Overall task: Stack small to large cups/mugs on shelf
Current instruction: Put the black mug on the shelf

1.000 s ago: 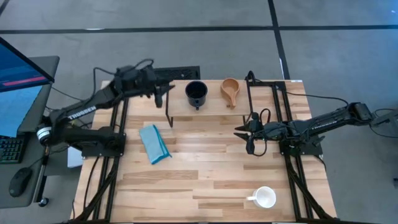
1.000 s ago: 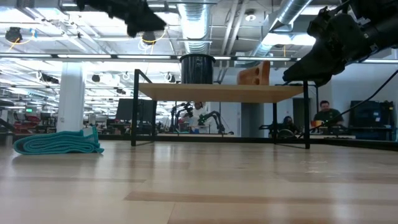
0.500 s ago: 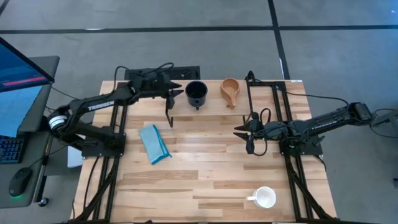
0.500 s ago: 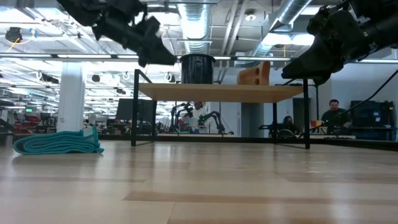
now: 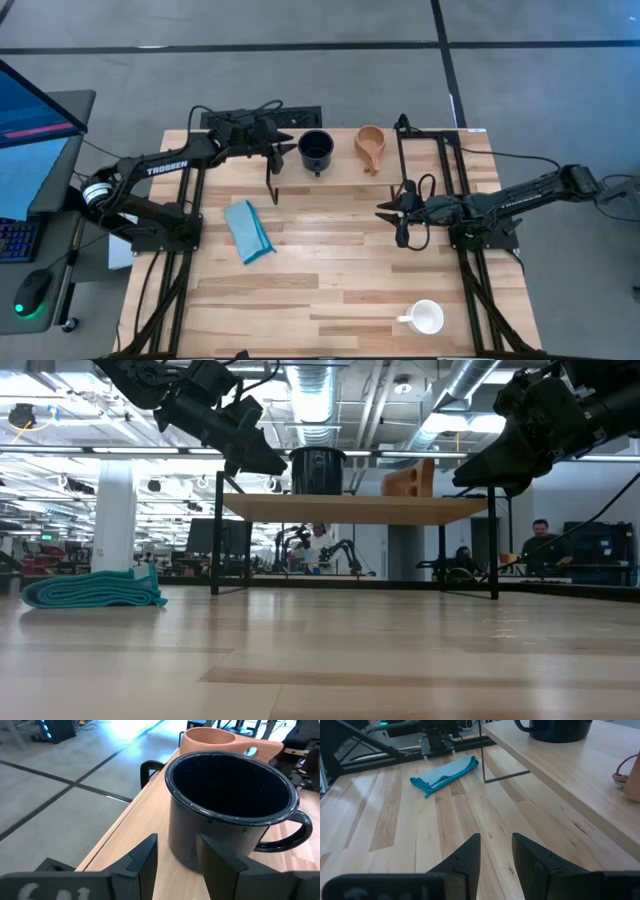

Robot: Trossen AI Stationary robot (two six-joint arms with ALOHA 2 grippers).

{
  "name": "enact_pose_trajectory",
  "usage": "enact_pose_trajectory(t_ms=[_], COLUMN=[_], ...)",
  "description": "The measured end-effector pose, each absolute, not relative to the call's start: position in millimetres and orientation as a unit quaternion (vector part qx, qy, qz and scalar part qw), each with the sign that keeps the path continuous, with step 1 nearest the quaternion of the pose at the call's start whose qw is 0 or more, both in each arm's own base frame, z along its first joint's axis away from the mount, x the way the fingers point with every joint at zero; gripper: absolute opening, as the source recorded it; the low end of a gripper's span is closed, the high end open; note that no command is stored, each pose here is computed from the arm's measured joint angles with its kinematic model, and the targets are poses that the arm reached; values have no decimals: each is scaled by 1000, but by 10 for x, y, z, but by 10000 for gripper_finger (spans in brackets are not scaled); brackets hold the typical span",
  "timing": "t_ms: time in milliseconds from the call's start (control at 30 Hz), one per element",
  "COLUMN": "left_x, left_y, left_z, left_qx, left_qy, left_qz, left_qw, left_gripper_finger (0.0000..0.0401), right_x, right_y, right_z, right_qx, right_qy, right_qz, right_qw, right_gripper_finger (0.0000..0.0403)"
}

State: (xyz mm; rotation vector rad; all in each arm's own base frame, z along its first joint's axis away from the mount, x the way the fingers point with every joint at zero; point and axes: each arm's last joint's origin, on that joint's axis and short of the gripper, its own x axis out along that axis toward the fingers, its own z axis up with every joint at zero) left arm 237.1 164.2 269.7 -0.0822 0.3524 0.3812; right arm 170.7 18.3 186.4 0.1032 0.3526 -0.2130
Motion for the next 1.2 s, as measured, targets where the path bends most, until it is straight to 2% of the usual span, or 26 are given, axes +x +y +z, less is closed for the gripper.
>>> enact_pose_trajectory(t_ms=[600, 933, 1200], left_x=[2421, 2641, 2763], left_y=[1637, 1788, 1854], left_z=[2719, 2423, 2572], left_qx=[-54, -80, -80], left_qy=[147, 171, 168], left_qz=[164, 153, 135], left_qw=[974, 970, 973], left_gripper_finger=[126, 126, 126], right_x=[1706, 1705, 1702], right_y=[182, 182, 182], right_z=[1859, 1858, 1851], right_qx=[50, 50, 49], right_qy=[177, 178, 182], right_qz=[-106, -106, -106], right_qw=[977, 977, 976], right_gripper_finger=[134, 134, 134])
